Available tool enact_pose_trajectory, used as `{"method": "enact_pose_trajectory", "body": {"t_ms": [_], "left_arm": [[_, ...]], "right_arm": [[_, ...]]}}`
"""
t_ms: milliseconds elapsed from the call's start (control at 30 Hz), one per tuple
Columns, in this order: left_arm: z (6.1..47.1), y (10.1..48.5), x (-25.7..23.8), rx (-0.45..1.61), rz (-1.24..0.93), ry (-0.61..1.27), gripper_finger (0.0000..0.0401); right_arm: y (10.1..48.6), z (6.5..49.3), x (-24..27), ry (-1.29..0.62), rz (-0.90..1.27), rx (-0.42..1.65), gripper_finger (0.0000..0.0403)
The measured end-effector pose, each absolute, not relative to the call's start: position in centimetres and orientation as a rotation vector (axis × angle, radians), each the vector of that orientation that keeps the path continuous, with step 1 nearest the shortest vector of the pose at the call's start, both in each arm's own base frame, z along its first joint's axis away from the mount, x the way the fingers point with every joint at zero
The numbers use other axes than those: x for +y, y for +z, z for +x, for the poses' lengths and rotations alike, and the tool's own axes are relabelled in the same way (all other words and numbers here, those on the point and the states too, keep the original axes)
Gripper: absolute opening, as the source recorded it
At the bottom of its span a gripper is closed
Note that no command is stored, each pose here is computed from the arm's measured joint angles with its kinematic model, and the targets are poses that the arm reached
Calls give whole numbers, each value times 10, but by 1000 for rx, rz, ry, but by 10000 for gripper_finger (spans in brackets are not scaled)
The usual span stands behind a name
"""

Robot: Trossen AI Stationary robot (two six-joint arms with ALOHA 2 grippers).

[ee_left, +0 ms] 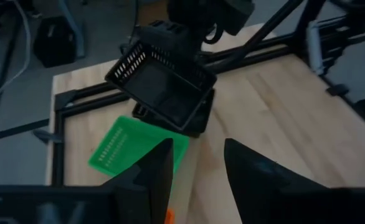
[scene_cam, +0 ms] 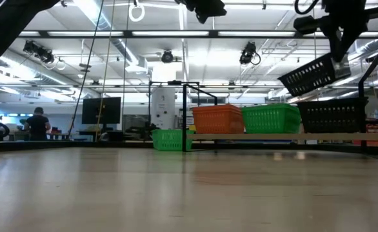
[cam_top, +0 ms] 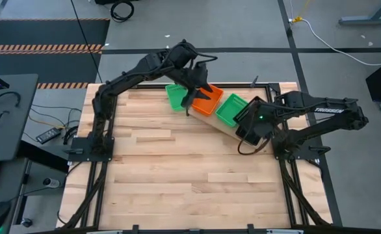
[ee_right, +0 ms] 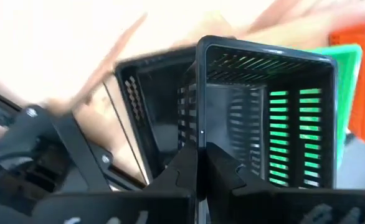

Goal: Stack baskets on shelf by color
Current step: Stack the black basket on top of the black basket on the shelf

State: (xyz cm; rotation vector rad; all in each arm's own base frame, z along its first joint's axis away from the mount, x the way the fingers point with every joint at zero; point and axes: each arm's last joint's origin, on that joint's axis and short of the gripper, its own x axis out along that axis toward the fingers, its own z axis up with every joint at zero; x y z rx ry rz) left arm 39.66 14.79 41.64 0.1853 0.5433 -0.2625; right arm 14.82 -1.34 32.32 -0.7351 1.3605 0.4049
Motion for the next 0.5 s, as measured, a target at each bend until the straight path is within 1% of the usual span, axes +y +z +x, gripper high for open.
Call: {"method": "enact_pose_trajectory", "body": {"t_ms": [133, 333, 500], "left_arm": [[392, 416, 155, 527, 139, -306, 148], [391, 416, 159, 528, 109, -298, 148], [392, 416, 155, 529, 113, -306, 148]], "right_arm": [[323, 149, -10, 442, -705, 1332, 16], [323, 149, -6, 463, -714, 1324, 16], [309, 148, -2, 507, -668, 1361, 16]]}}
